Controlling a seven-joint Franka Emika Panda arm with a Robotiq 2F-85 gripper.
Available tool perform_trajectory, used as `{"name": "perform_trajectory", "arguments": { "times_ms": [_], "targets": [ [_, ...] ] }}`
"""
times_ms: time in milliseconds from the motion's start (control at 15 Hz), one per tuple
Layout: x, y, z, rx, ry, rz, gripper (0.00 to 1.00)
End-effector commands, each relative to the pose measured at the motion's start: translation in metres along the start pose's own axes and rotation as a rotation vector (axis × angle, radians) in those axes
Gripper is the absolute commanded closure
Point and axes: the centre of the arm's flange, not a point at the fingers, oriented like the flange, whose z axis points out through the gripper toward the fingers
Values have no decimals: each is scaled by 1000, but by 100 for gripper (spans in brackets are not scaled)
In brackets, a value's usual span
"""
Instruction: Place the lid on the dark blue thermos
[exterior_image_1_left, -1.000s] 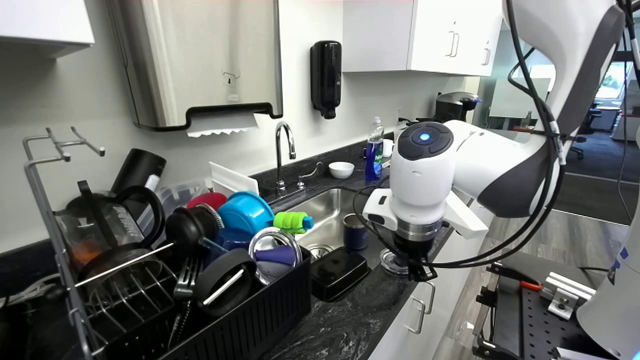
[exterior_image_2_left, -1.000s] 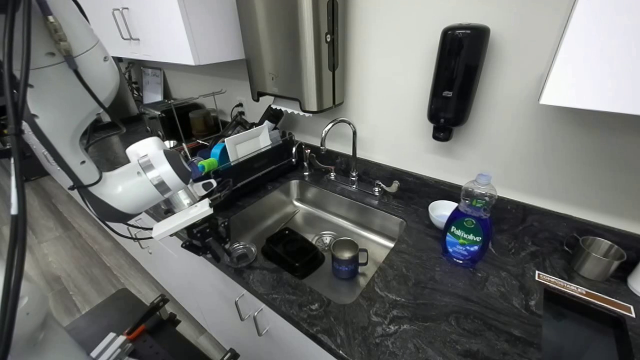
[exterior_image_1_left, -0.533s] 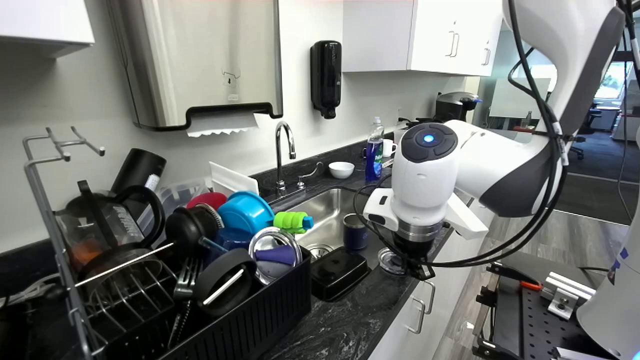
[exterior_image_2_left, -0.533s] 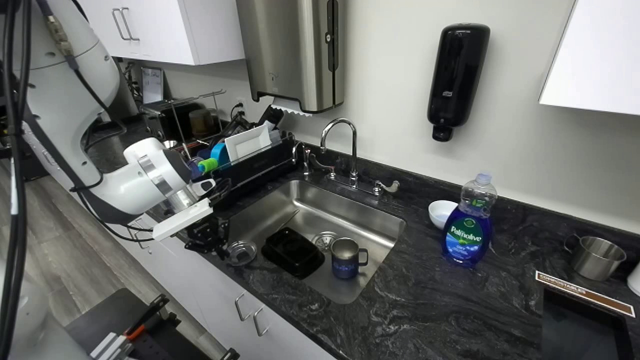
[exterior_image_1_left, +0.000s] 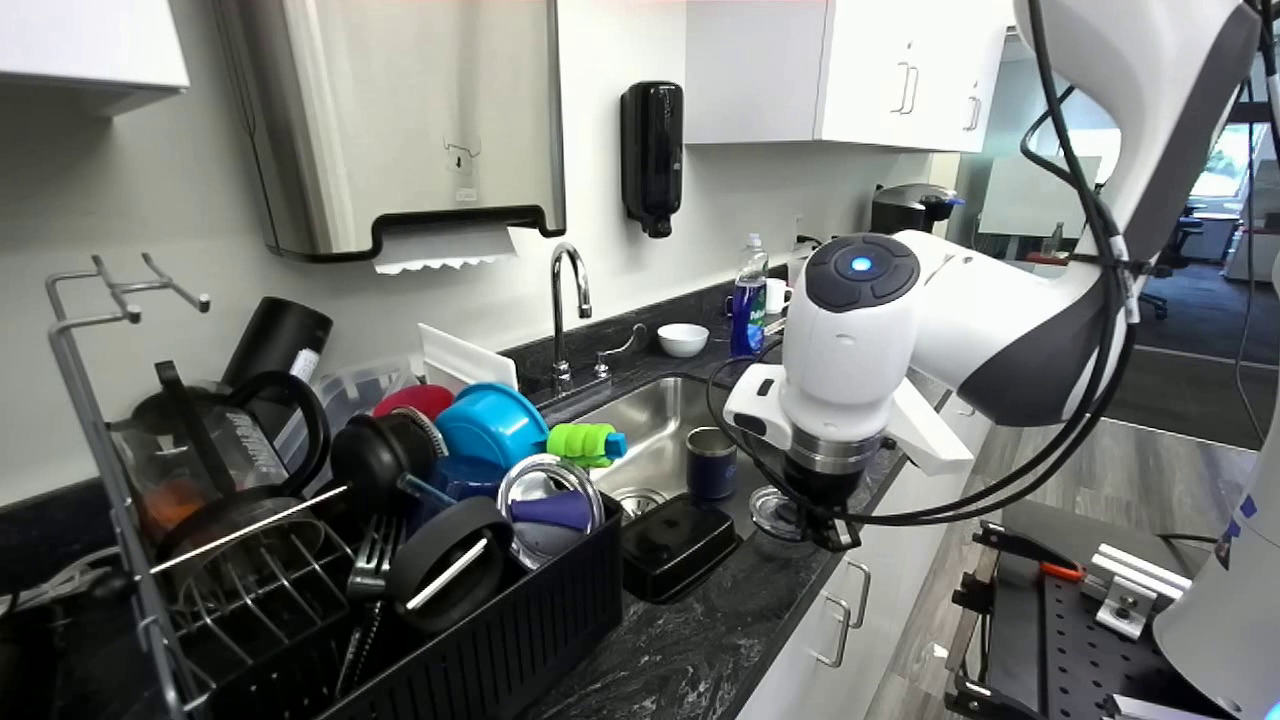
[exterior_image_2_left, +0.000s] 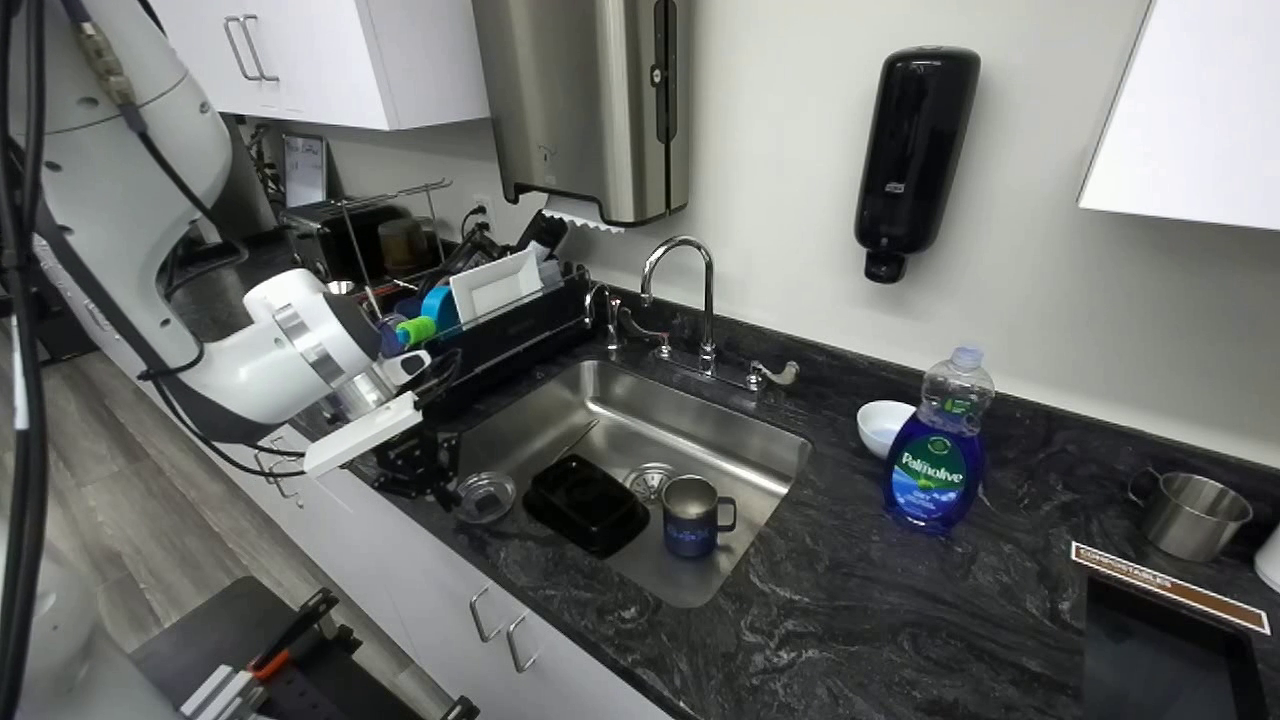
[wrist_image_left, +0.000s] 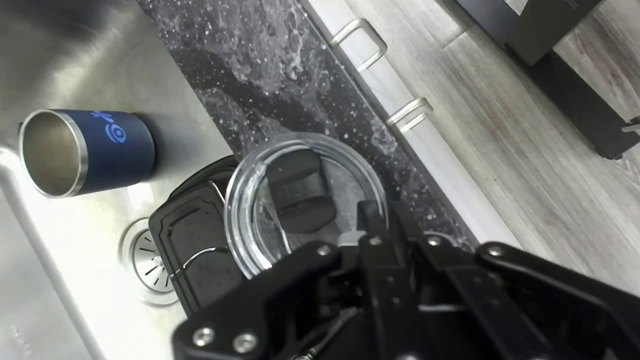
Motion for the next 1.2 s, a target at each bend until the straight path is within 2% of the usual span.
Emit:
{"name": "perform_trajectory", "arguments": {
  "times_ms": [0,267,667,1133],
  "targets": [
    [-4,10,-17,-3,30,54,98],
    [3,39,-29,30,18,165,98],
    [7,111,-35,156,-74,339,98],
    [18,189,-27,181,-102,513,98]
  ]
}}
